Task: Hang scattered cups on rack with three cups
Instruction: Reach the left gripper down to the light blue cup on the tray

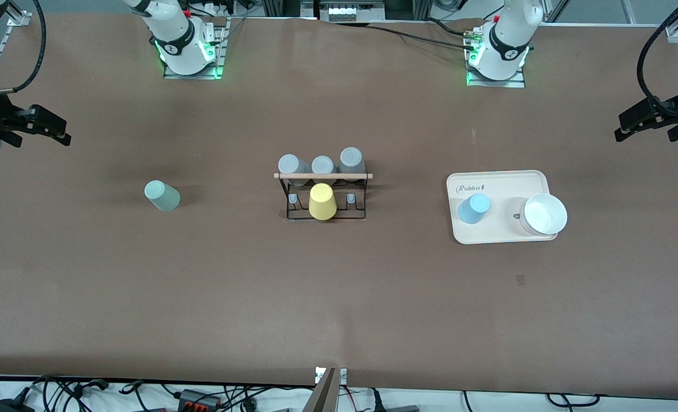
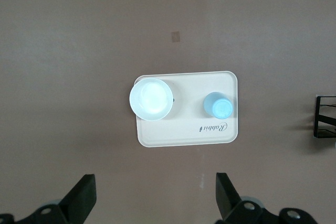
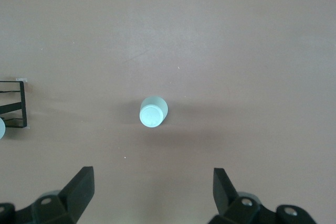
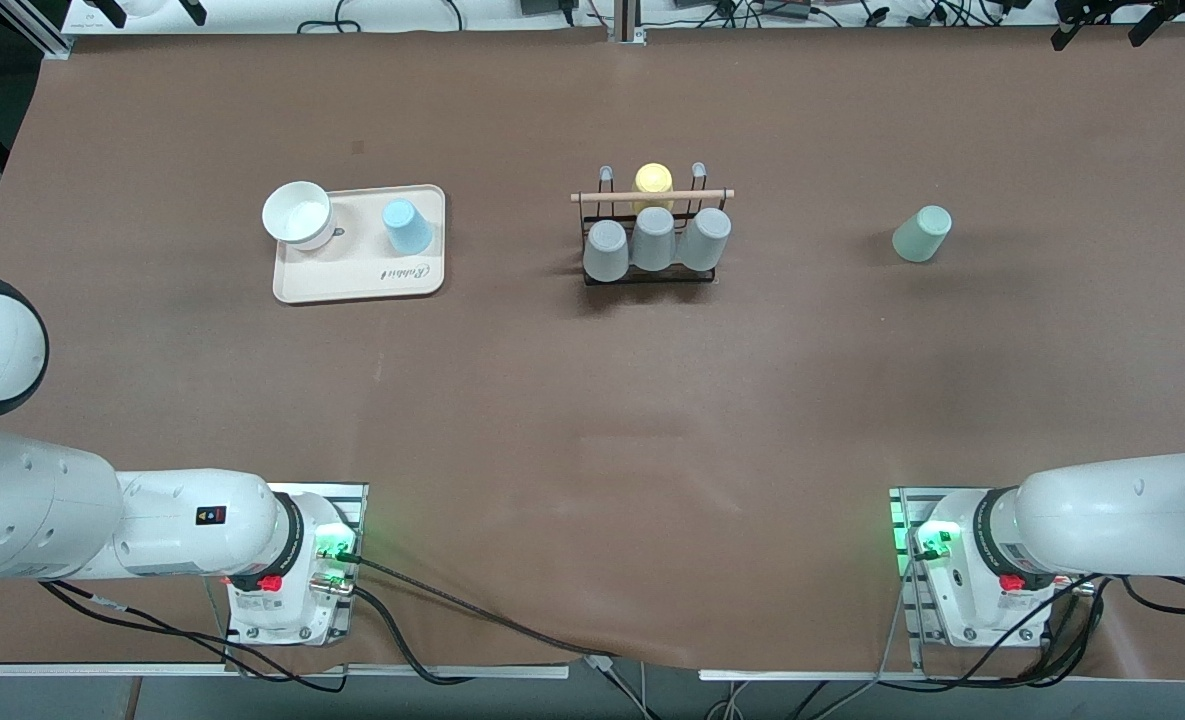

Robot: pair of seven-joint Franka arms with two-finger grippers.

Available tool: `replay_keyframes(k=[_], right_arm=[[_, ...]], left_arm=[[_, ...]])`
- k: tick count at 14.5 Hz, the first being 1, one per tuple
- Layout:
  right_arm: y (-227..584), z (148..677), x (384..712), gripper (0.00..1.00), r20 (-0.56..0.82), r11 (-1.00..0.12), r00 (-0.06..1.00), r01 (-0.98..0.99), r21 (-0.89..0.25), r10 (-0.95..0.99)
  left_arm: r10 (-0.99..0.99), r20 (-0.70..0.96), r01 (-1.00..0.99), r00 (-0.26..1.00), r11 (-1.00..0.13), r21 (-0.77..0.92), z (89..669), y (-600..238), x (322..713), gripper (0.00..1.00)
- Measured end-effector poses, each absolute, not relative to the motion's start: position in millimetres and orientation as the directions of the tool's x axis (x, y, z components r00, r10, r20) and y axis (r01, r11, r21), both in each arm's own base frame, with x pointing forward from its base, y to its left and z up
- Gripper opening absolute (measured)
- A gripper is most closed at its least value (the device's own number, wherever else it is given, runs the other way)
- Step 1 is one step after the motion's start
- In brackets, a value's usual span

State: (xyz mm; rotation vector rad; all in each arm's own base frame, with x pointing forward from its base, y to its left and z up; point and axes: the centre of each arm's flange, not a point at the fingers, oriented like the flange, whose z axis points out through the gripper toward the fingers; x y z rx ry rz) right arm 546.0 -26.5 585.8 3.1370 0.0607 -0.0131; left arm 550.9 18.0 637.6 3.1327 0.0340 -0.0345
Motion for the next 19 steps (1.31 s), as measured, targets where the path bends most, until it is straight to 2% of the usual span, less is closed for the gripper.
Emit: replay_keyframes(k=[11, 15, 19], right_arm=[[-27, 587, 546, 1.0, -0.006, -0.999, 0.999, 0.038, 0.004, 0.038], [-27, 587, 545, 1.0, -0.006, -0.999, 0.999, 0.038, 0.004, 0.038], [-27, 586, 545, 1.0, -0.007, -0.999, 0.999, 0.037, 0.004, 0.037]], left_arm=[[0.026, -0.048, 0.026, 0.999, -1.0, 0.009, 624, 18, 556, 1.0], [0.053, -0.154, 0.058, 0.987, -0.998, 0.028, 555, -13, 580, 1.0], [0.072, -0.151, 0.084, 0.986, -0.994, 0.071, 473, -47, 596, 1.0]])
